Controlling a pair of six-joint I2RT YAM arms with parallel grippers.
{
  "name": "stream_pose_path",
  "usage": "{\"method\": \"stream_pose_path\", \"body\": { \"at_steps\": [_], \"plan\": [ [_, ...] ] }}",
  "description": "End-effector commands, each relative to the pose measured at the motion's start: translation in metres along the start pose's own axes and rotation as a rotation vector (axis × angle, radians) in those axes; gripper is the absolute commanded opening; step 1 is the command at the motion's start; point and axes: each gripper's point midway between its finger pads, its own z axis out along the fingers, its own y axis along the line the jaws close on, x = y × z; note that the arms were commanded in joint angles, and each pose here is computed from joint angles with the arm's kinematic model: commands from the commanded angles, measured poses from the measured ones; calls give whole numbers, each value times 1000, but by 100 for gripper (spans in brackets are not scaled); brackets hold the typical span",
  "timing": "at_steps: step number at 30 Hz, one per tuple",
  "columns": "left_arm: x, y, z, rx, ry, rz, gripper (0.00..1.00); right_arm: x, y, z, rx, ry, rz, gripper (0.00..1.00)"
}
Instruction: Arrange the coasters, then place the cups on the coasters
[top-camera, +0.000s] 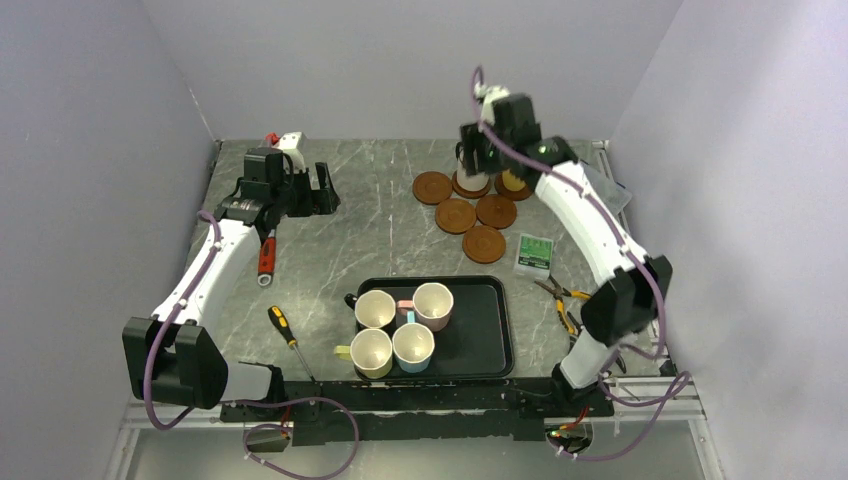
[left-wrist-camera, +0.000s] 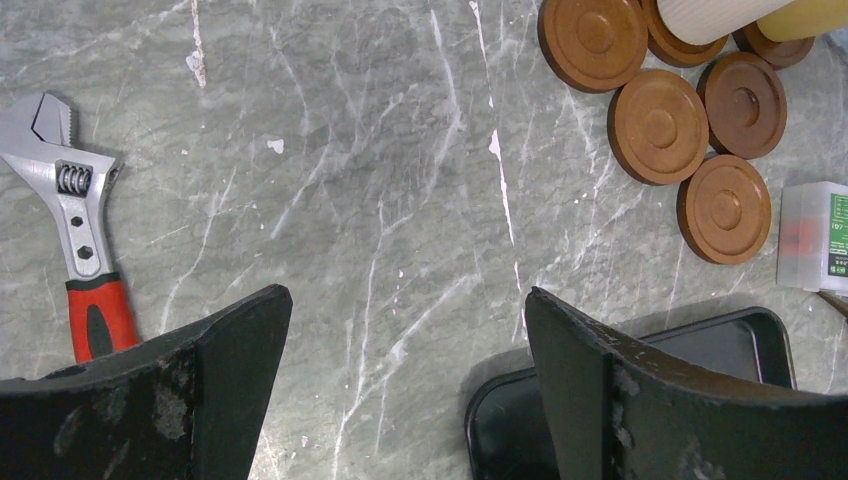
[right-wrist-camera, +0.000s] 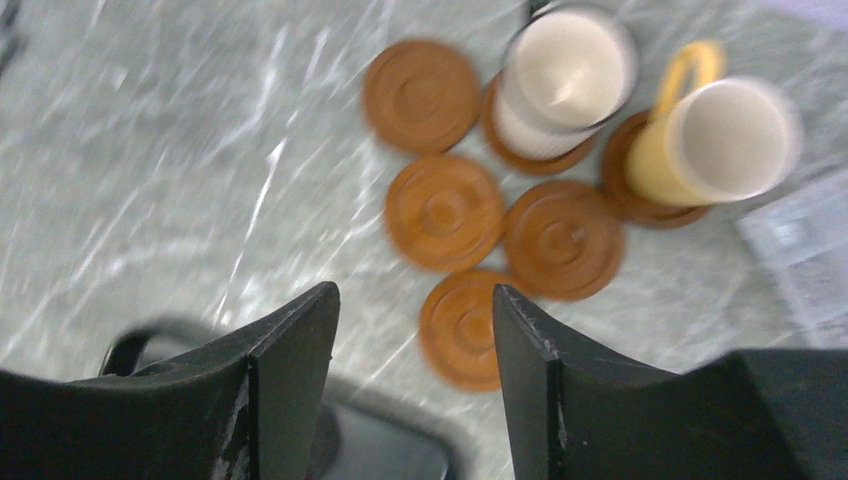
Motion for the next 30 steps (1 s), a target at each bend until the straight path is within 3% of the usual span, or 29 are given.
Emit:
{"method": "stream_pose_path", "body": {
  "at_steps": [1,6,11,26,30],
  "plan": [
    [-17,-5,-9,15,-71,1,93,60,44,-16,-118,71,-70,63],
    [-18,-7,-11,24,-77,-4,93,132,89,-41,-271,174,-105,67],
    [-18,-6,-11,15,-77,-1,93,175,99,-48,-292,249,-112,70],
    [-16,-2,-8,-2,-69,1,93,207,125,-29,-328,350,-256,60],
    [-16,-2,-7,1,-67,0,93,206,132,-24,-336,345,-264,50]
  ]
}}
